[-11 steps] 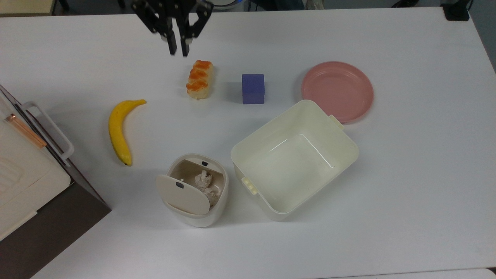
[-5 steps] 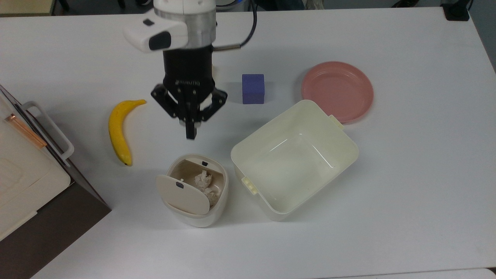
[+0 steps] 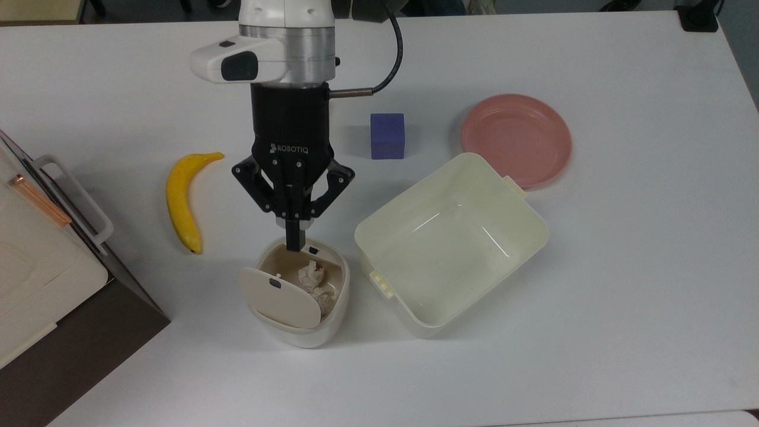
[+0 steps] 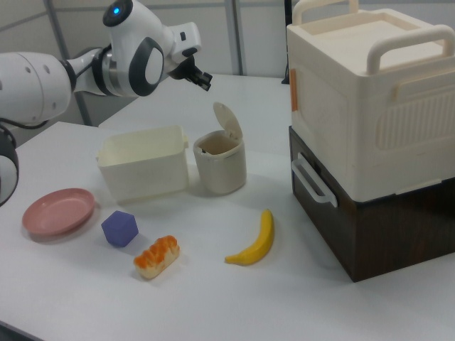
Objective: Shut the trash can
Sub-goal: 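Lower the gripper and push the flip lid down toward the can rim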
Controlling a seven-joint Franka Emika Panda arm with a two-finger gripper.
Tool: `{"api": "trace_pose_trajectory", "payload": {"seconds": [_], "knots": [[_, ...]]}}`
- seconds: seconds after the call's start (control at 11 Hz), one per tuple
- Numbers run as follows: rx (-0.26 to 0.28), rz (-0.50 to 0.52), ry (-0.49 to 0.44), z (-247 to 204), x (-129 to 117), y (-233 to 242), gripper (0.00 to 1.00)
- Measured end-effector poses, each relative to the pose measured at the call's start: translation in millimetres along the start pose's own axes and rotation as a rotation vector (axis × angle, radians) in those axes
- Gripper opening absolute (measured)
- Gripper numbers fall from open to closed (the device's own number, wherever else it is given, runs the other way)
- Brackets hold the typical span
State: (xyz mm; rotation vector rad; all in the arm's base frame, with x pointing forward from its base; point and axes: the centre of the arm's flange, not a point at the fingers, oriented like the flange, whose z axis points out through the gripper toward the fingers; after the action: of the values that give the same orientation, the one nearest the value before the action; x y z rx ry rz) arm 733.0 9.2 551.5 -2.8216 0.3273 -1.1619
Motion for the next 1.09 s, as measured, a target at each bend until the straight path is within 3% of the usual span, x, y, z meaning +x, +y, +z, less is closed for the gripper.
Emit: {"api": "trace_pose_trajectory", "payload": {"seconds": [0.36, 0.64, 1.09], "knots": [[0.035, 0.02, 0.127, 29, 14, 9, 0.01], [0.034, 0.023, 0.128, 34, 14, 11, 0.01], [0.003, -0.007, 0.082, 61, -6, 18, 0.01]]}}
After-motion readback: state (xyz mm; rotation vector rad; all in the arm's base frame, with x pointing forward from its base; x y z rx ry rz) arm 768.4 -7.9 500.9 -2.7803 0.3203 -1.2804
